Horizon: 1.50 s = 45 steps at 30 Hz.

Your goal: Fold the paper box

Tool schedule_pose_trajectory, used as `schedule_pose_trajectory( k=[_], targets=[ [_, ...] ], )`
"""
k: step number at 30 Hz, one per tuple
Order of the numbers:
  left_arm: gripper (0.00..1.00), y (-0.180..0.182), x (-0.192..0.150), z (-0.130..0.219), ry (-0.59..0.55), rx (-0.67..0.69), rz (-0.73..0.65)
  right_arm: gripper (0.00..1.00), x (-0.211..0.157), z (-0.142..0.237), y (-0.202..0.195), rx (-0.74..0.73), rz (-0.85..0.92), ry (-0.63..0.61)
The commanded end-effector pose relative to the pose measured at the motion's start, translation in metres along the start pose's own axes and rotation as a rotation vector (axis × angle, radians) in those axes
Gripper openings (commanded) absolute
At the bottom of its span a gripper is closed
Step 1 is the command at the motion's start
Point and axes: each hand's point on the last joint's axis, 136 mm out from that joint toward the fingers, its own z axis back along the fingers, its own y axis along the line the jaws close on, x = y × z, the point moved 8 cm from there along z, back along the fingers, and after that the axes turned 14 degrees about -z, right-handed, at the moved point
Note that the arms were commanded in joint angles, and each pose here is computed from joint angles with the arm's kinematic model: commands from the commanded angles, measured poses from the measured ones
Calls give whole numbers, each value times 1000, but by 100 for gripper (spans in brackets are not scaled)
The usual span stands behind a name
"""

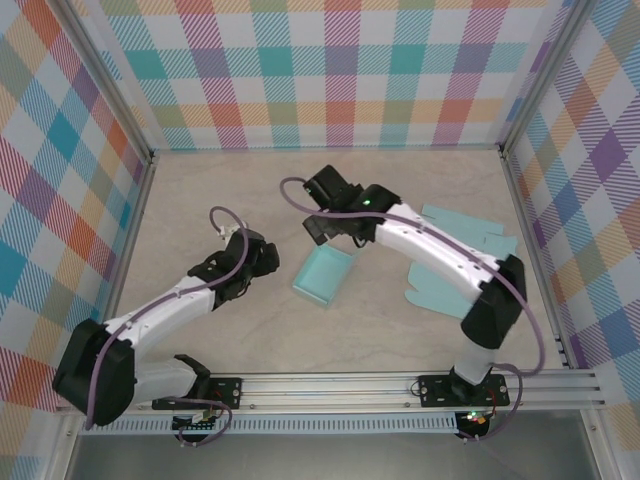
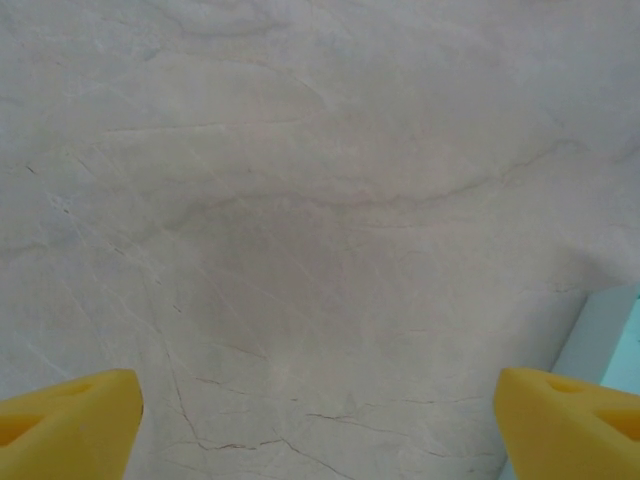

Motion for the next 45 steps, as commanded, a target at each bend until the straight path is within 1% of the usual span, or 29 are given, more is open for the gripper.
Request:
schedule_pose_trajectory(
  k=[1,5,7,9,11,16,23,27,28,31,38,45],
  targets=[
    [90,-7,11,-12,-7,-7,-31,100,-6,34,-29,-58,-124,-35],
    [90,-15,7,-29,38,-5,-77,100,-35,51,-69,-103,-296,-47],
    [92,-18,6,-37,55,16,-108,100,-54,51,-83,-104,-343,-35],
    [93,-20,4,-47,76,53,-134,100,-73,47,-95,-85,-413,2],
    [94,-23,3,-57,103,74,-159,100,-91,40,-108,-67,-490,58],
    [95,-39,-4,-70,140,64,-224,100,-132,13,-129,-58,-654,189],
    [95,-54,-20,-81,181,50,-264,100,-172,-35,-139,-19,-791,322],
    [94,-56,-26,-82,195,48,-271,100,-176,-64,-131,67,-826,374],
    [93,-56,-27,-81,193,45,-268,98,-176,-71,-129,76,-830,382],
    [93,-58,-29,-77,187,10,-239,91,-174,-92,-121,140,-840,406],
    [91,-63,-41,-68,191,-46,-189,69,-156,-134,-105,289,-846,444],
    [90,-74,-55,-49,155,-123,-109,64,-129,-167,-97,367,-782,468]
  ],
)
